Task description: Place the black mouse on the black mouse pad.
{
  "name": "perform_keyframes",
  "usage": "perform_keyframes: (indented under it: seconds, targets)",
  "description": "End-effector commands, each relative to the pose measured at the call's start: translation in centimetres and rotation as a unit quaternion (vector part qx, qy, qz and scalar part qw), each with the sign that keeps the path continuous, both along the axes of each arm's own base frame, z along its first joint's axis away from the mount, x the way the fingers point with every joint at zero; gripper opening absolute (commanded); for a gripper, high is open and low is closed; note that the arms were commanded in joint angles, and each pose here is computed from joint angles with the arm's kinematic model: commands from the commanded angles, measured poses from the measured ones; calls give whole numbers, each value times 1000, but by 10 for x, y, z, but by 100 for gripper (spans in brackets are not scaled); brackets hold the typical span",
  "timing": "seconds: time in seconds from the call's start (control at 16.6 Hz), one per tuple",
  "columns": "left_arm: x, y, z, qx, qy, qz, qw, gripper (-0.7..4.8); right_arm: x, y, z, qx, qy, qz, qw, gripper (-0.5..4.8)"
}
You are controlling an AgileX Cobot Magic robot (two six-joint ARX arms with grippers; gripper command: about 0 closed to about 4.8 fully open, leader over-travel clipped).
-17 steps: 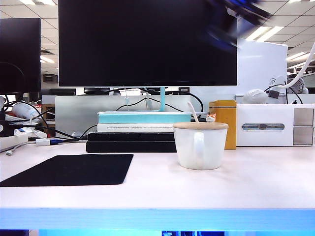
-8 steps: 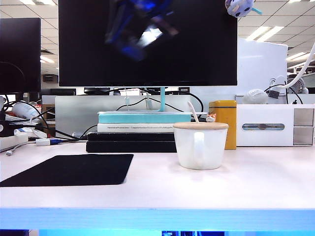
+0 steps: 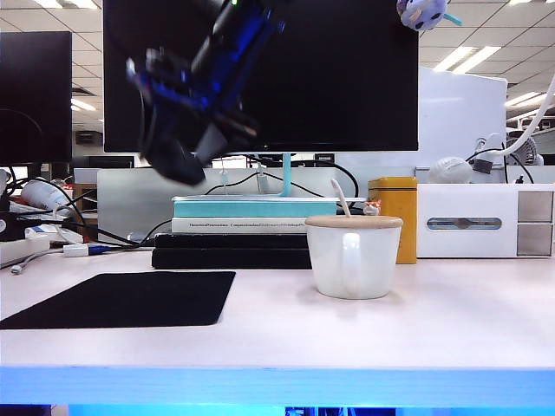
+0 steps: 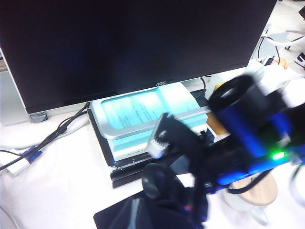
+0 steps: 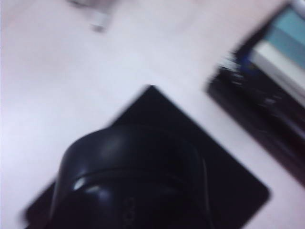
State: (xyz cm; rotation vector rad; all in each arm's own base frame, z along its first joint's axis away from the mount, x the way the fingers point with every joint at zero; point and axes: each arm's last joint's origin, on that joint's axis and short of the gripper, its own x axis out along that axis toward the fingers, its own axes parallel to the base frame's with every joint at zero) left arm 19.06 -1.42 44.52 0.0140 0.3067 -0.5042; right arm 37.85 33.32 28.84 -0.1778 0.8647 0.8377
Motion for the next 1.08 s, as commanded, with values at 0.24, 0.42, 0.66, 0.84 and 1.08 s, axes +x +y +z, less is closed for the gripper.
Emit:
perform_keyframes:
  seconds: [0.24,0.42,0.66,0.84,1.08]
  targets:
    - [-2,0,3,-2,-8,-4,1000,-5,-12,39,-40,-38,-7,30,999,295]
    - [-2,0,3,-2,-8,-4,1000,-5,-23,53,-54,-72,-20,38,996,295]
    - [-2,0,3,-2,-8,-4,1000,-5,-26,50,-68,-117,10,35,992,295]
    - [-2,0,3,-2,-7,-4,1000,-5,-17,45,-81,-127,20,28,991,295]
    - [-2,0,2,-2,-3,-4,1000,-5,-13,49,-87,-117,9,28,993,295]
